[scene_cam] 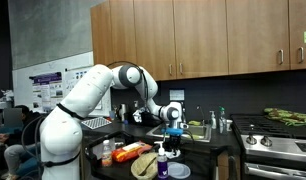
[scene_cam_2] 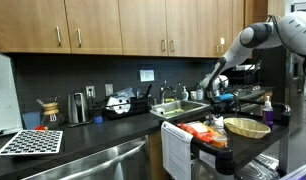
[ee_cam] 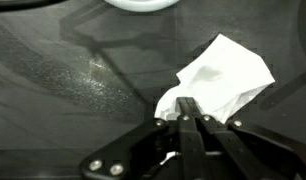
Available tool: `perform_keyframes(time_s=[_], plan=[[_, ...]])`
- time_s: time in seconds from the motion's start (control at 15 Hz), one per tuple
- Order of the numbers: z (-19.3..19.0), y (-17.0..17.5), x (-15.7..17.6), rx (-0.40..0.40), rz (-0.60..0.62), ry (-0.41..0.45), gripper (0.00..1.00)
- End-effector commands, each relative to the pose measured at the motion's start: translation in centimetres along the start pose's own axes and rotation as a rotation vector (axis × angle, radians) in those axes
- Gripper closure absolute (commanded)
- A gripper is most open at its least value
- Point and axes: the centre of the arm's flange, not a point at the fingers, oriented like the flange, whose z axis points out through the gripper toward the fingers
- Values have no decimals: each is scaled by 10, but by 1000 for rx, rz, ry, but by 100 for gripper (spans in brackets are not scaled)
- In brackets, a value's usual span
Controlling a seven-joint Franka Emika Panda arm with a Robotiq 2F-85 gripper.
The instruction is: Move the white napkin backwards then use it to wipe the top shelf of the service trolley.
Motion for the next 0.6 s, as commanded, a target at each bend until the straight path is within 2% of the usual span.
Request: perform_keyframes(time_s=[0.0,0.53], plan=[[25,-38,-14,68,-61,-42,100],[32,-83,-35,123,-166,-83,100]])
